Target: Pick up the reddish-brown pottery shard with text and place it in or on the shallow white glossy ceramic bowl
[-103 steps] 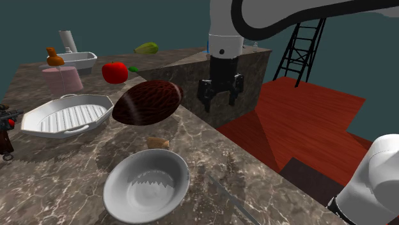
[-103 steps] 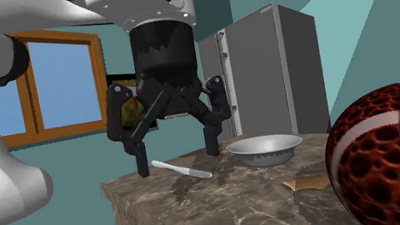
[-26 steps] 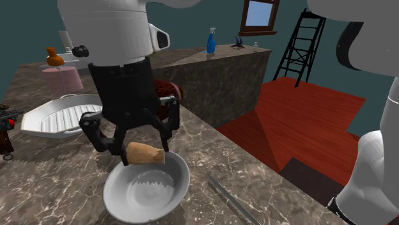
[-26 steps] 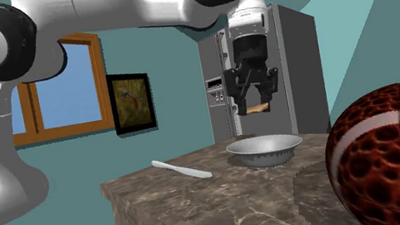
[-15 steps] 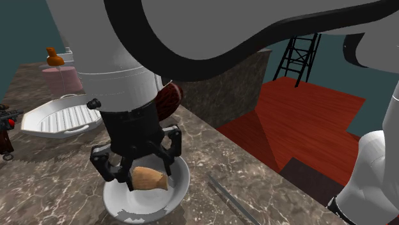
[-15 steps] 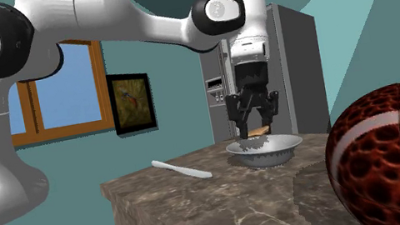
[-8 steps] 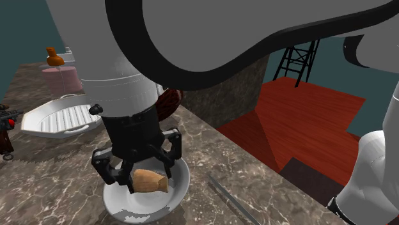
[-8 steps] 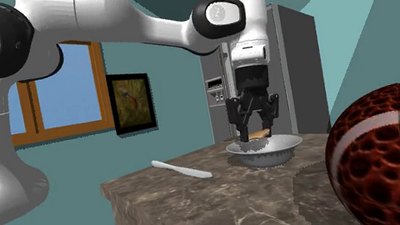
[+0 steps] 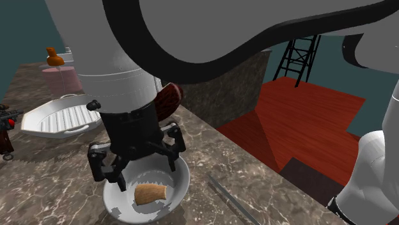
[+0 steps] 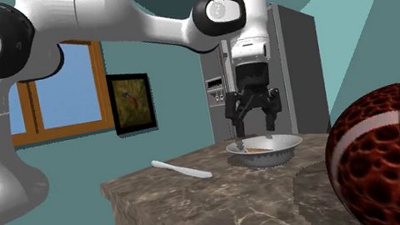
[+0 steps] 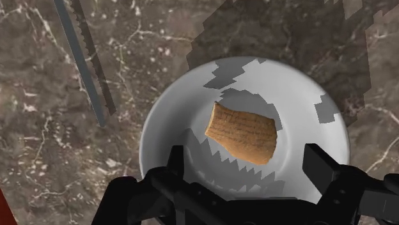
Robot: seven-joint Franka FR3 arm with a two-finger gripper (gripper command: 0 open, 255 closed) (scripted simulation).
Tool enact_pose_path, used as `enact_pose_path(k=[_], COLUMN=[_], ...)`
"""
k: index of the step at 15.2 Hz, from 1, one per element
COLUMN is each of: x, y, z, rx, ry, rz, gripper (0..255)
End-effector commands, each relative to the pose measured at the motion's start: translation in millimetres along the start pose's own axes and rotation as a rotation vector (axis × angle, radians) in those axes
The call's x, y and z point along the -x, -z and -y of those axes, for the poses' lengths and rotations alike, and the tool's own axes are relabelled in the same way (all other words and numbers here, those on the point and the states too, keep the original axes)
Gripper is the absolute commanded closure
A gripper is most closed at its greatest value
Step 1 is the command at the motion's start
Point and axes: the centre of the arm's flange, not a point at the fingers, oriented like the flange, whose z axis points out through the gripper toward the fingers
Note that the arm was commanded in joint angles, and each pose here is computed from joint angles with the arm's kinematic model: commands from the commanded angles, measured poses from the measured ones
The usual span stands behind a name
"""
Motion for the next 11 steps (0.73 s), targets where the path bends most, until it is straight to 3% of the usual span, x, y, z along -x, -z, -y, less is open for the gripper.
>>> enact_pose_path(k=[1,3,11], x=[1,1,1], y=[21,44,44], z=[-1,-1,-1], rx=[0.0,0.0,0.0], ry=[0.0,0.0,0.0], rz=[0.0,0.0,0.0], gripper=[0,0,0])
